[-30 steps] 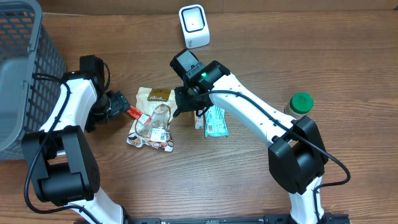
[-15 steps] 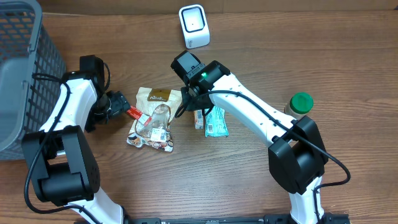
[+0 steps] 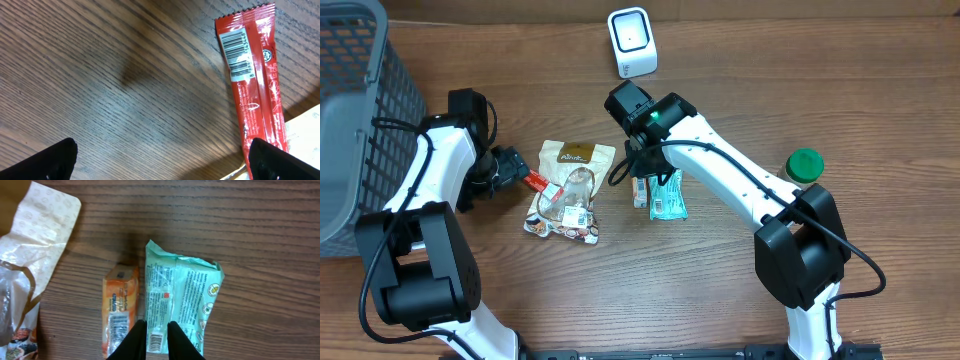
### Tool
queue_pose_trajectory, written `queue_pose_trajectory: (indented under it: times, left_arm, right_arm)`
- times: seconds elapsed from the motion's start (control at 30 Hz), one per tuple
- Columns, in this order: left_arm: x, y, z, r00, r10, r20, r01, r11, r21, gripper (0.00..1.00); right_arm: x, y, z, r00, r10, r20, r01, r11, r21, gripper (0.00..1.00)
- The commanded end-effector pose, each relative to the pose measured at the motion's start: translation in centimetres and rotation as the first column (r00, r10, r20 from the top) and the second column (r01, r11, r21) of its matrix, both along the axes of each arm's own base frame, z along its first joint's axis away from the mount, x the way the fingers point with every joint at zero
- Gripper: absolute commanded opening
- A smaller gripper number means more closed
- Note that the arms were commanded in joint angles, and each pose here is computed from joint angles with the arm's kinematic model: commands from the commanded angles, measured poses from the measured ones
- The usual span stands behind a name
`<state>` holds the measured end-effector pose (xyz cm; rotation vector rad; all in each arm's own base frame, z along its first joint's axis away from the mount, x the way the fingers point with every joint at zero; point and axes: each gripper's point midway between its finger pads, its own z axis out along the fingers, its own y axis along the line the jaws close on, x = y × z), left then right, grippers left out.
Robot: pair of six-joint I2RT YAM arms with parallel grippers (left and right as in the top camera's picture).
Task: Scan the item barcode
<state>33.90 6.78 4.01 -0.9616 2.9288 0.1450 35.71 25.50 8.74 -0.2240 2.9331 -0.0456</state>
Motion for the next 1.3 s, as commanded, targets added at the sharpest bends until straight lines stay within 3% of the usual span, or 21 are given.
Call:
queue_pose_trajectory:
  times: [0.0,0.73,1.27]
  left_arm:
    - [0.5,0.8,0.6,1.0,-0.004,0.017,0.003,1.0,0.024,1.0]
    - [0.5,0.8,0.6,1.0,-0.004,0.017,0.003,1.0,0.024,1.0]
    - [0.5,0.8,0.6,1.0,-0.004,0.017,0.003,1.0,0.024,1.0]
  right_arm:
    - [0.1,-0.4,-0.1,1.0,-0.008,0.005,0.009,1.0,-0.013,0.16]
    - [-0.7,-1.0,-0.2,1.0,-0.013,-0.027,0.012,0.999,-0.038,0.16]
    - [-1.5,-1.0,-3.2,0.999,-0.009,-0.053,0.007,1.0,-0.023,0.17]
